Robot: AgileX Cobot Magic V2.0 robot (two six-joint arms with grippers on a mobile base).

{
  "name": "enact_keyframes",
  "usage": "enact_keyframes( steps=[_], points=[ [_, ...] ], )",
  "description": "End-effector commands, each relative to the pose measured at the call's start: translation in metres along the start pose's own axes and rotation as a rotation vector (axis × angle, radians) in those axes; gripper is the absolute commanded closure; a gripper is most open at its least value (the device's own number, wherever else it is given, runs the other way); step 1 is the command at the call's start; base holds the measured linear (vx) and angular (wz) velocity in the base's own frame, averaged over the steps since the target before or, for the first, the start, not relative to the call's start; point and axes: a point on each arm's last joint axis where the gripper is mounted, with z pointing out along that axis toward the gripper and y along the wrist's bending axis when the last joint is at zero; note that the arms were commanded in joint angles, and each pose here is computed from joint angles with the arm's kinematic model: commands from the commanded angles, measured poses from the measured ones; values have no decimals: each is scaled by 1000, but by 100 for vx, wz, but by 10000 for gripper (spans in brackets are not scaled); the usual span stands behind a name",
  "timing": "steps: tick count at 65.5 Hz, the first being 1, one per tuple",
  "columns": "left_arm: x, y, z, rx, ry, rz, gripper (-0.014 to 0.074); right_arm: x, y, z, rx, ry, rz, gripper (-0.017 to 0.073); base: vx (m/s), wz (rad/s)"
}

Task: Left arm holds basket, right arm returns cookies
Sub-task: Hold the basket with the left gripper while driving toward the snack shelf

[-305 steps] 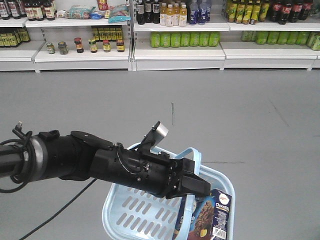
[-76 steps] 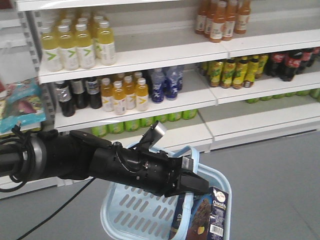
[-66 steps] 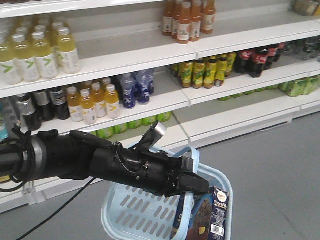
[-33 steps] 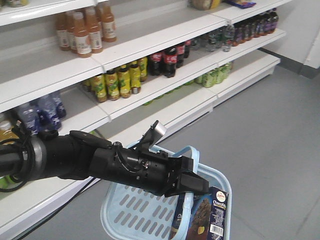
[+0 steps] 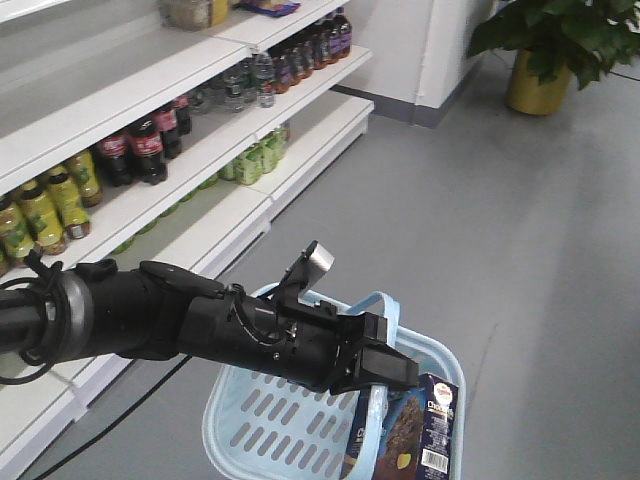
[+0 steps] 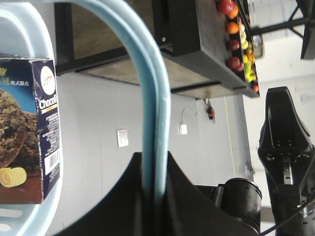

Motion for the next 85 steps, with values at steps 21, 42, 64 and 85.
enact_keyframes(
  steps=[21,42,64,85],
  points=[
    [-6,-32,-10,142,-47,7,601,-7,0,-1,0,-87,-11,567,14,-55],
    [-6,-32,-10,142,-47,7,601,-7,0,-1,0,-87,-11,567,14,-56],
    [-6,-32,-10,142,-47,7,601,-7,0,-1,0,-87,-11,567,14,-46],
    [-6,-32,-10,143,-47,7,601,-7,0,-1,0,-87,-11,567,22,-9]
  ],
)
